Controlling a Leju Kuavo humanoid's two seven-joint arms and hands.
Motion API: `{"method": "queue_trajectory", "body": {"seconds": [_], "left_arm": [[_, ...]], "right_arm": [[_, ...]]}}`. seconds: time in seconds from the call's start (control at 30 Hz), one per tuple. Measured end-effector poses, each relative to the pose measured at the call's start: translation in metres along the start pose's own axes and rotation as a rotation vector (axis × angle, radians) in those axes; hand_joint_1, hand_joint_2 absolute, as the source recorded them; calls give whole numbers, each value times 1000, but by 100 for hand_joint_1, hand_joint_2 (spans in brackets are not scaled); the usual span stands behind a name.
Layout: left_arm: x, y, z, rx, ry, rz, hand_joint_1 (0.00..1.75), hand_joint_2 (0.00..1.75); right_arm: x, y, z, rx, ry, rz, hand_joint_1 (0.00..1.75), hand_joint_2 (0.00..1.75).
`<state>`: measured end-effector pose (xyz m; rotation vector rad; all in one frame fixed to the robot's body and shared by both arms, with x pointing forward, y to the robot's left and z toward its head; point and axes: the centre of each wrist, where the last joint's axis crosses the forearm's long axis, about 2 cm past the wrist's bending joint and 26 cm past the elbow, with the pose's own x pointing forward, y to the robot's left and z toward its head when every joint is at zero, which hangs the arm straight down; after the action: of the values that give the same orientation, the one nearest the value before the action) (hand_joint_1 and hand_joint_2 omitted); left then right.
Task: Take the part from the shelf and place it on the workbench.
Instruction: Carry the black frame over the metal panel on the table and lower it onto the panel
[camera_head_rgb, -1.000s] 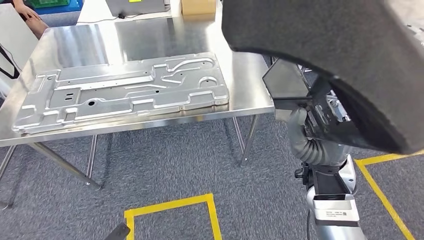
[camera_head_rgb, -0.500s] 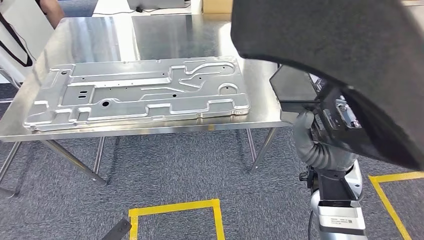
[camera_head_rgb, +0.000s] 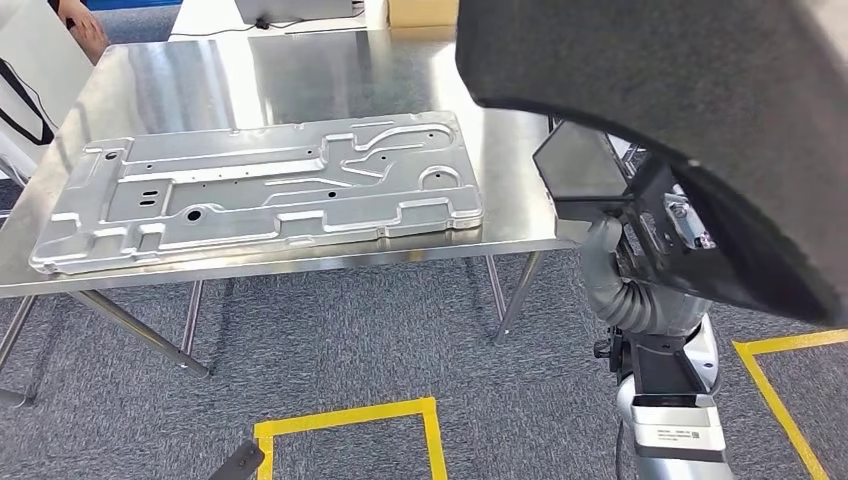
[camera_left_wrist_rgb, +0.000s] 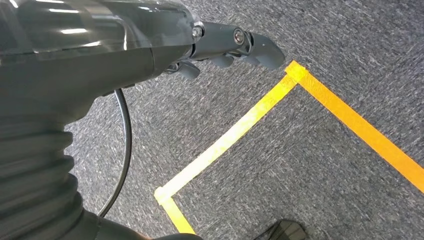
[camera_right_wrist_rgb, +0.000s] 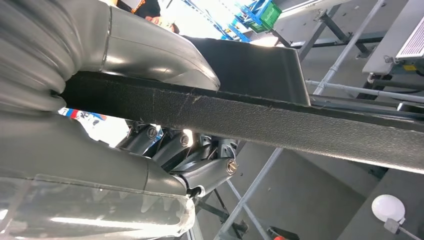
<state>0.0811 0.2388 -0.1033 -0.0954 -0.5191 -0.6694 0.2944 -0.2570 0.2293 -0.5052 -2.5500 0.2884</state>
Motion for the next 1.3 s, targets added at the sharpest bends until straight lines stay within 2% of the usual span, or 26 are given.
{"method": "queue_trajectory", "body": {"seconds": [1.3], "left_arm": [[-1,-1,0,0,1,0,0,175]], "right_arm": [[1,1,-3,-4,-5,10,175,175]]}}
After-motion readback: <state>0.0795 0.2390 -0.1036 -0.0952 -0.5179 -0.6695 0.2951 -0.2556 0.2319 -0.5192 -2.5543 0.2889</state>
